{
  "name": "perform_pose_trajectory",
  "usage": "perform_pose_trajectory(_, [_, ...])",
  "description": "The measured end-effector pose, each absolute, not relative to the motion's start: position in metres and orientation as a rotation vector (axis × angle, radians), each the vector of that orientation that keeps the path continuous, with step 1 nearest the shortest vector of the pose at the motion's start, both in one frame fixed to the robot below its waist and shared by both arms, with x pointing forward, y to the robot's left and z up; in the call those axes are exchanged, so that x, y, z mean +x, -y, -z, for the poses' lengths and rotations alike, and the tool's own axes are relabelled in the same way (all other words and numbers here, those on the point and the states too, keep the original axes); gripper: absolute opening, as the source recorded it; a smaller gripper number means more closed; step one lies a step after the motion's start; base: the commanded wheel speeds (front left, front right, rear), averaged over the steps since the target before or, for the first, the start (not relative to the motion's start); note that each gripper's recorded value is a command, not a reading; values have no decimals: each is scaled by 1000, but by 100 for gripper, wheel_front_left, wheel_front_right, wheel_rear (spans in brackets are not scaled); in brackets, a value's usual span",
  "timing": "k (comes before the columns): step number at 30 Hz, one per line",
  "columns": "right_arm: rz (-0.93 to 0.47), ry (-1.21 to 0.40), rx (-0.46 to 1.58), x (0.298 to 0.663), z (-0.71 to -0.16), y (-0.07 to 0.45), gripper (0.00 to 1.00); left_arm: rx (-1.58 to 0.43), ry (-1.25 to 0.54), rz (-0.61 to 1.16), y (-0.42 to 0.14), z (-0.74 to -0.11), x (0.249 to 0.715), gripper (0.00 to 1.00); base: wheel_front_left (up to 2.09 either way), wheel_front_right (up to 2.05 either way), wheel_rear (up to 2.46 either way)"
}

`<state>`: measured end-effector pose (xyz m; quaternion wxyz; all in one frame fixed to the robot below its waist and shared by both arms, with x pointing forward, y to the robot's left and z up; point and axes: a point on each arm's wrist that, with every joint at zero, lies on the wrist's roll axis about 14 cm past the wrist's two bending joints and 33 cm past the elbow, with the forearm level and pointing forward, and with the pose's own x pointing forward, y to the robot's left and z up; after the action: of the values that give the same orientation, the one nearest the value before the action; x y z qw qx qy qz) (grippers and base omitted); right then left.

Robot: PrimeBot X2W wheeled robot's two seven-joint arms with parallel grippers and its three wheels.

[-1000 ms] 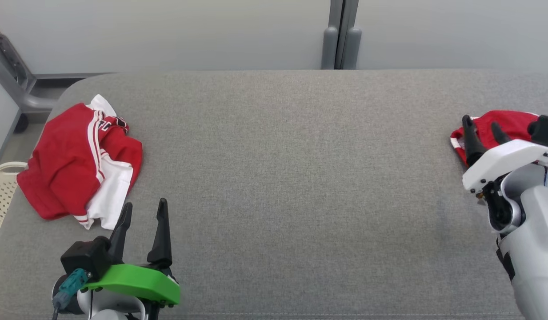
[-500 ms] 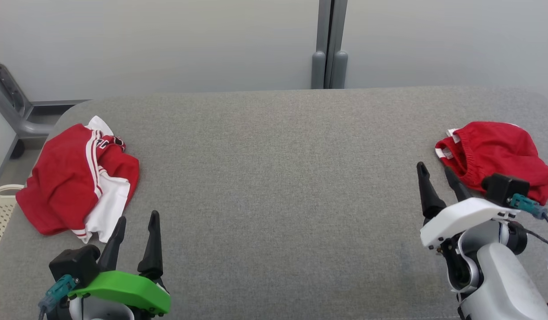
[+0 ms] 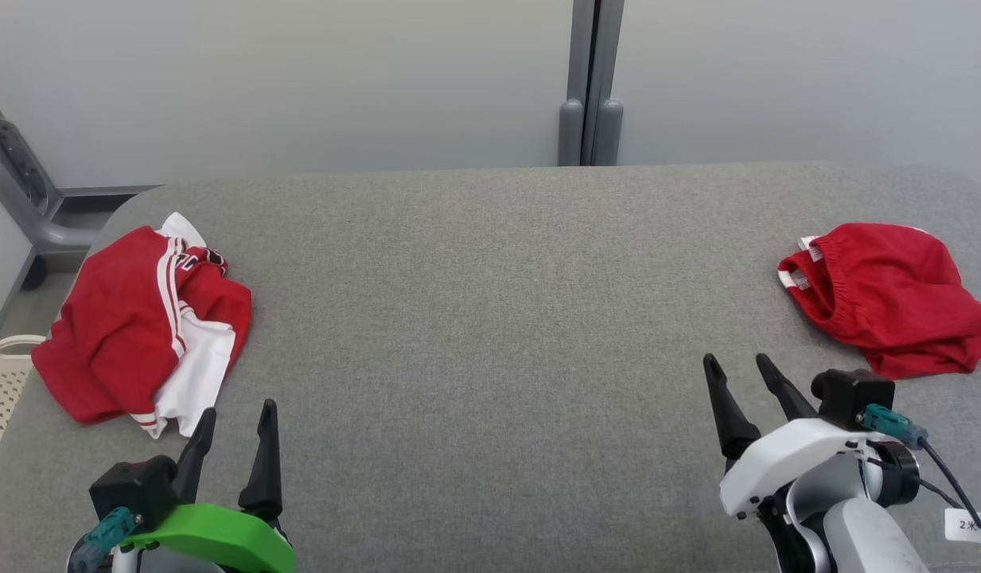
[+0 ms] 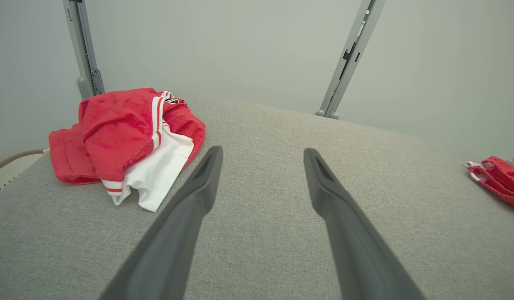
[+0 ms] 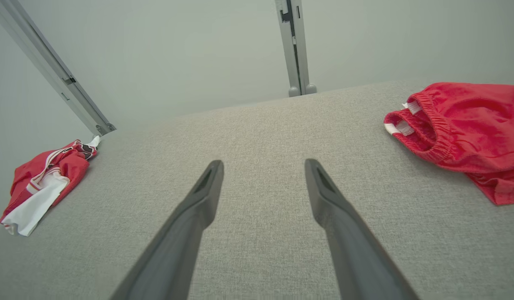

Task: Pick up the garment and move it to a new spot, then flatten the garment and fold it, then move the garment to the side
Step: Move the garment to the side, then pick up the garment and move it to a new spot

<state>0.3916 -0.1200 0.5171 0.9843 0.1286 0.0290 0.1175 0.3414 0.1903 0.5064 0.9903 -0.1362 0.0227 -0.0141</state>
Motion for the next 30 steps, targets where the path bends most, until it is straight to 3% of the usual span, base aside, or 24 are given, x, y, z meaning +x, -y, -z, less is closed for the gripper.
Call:
perform_pose_trajectory(13, [-211,-96,241,374,-504,129,100,-265,-59,28,-189,-501,345,100,0,0,0])
perform_pose_trajectory(30, [-286,-116,259,379,-501,102,100,-256,-67,-40,-210,-497,330,100,0,0,0])
